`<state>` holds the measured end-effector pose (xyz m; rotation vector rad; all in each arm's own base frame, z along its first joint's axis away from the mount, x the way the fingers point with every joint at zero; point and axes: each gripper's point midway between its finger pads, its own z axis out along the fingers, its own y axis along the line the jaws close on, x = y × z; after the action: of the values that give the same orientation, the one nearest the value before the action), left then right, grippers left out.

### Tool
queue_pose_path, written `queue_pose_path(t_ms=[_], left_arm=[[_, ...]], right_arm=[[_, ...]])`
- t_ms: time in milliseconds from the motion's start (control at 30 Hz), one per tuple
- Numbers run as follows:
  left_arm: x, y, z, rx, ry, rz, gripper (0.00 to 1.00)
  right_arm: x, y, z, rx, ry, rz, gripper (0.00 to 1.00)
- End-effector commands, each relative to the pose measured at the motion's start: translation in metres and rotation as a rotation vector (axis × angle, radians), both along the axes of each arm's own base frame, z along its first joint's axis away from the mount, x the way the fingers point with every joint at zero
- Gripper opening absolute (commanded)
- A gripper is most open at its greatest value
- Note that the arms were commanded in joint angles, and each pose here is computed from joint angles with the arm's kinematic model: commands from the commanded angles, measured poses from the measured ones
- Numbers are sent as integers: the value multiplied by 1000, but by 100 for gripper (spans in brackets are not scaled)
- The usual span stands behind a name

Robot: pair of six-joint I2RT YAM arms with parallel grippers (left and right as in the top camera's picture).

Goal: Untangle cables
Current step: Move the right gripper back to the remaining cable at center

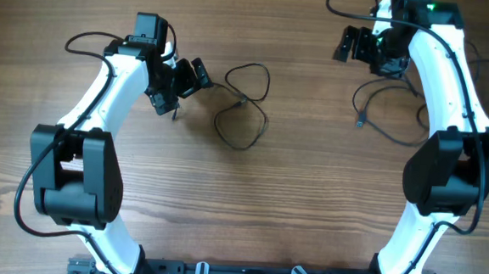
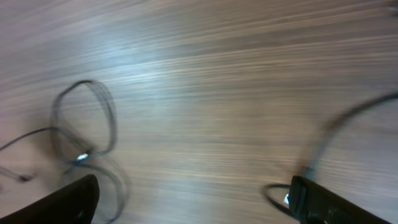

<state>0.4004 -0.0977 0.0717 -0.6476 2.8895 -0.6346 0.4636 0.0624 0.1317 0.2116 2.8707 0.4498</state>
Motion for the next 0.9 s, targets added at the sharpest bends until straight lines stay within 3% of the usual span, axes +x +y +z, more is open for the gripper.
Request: queue_pose_path(t_ms=[0,233,567,667,867], left_arm=[[1,0,5,9,-21,-8,100],[1,0,5,9,-21,-8,100],[1,0,6,5,-18,-2,100],[21,0,15,-25,-96,34,100],[44,67,33,-87,-93,358,100]], right_arm=[[-6,51,2,166,6,81,98],[-8,129,-5,178,-86,251,99],[-45,224,-36,144,-149,450,100],[-48,231,-38,147,-155,466,99],[-46,247,-30,193,-198,494,100]])
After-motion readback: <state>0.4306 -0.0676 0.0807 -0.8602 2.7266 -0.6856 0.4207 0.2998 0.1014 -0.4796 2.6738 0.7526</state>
